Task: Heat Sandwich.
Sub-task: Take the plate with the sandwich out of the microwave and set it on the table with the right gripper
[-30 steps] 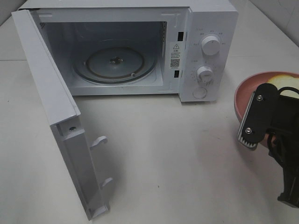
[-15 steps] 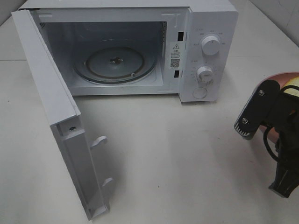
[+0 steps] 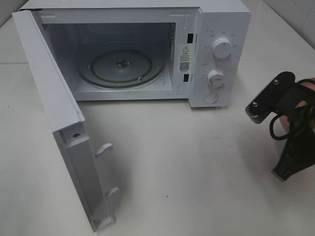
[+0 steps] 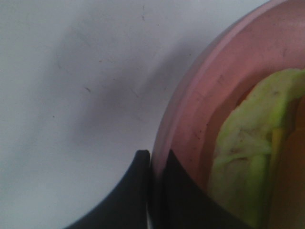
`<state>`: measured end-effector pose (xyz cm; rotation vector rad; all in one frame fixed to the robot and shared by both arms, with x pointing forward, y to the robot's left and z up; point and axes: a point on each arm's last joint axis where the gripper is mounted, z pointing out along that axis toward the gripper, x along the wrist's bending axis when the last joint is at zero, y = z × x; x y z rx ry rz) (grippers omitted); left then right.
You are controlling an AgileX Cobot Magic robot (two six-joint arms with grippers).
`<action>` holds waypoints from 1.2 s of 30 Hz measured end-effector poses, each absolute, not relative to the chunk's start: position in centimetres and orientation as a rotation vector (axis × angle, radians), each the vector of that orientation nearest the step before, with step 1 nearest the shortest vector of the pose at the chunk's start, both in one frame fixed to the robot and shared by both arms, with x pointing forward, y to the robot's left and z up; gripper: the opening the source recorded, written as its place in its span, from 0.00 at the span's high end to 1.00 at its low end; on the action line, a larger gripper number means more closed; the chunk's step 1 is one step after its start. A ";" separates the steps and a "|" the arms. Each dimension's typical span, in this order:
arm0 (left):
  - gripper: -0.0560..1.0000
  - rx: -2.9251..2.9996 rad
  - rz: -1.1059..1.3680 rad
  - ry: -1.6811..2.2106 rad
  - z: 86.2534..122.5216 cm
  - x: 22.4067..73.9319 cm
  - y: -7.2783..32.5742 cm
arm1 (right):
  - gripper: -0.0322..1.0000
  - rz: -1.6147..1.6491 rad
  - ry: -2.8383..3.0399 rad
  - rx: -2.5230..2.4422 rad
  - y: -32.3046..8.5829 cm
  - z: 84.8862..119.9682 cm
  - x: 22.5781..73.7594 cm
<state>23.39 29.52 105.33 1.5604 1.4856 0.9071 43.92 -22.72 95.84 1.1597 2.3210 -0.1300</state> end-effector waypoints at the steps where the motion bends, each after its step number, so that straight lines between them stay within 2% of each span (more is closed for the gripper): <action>1: 0.01 1.560 0.907 1.486 105.3 23.4 29.5 | 0.93 -0.130 2.321 1.160 -22.7 95.8 43.9; 18: 0.01 1.560 0.907 1.486 105.3 23.4 29.5 | 0.93 -0.137 2.141 1.524 -26.4 94.4 46.1; 36: 0.01 1.560 0.907 1.486 105.3 23.4 29.5 | 0.93 -0.055 2.051 1.611 -28.3 93.6 47.4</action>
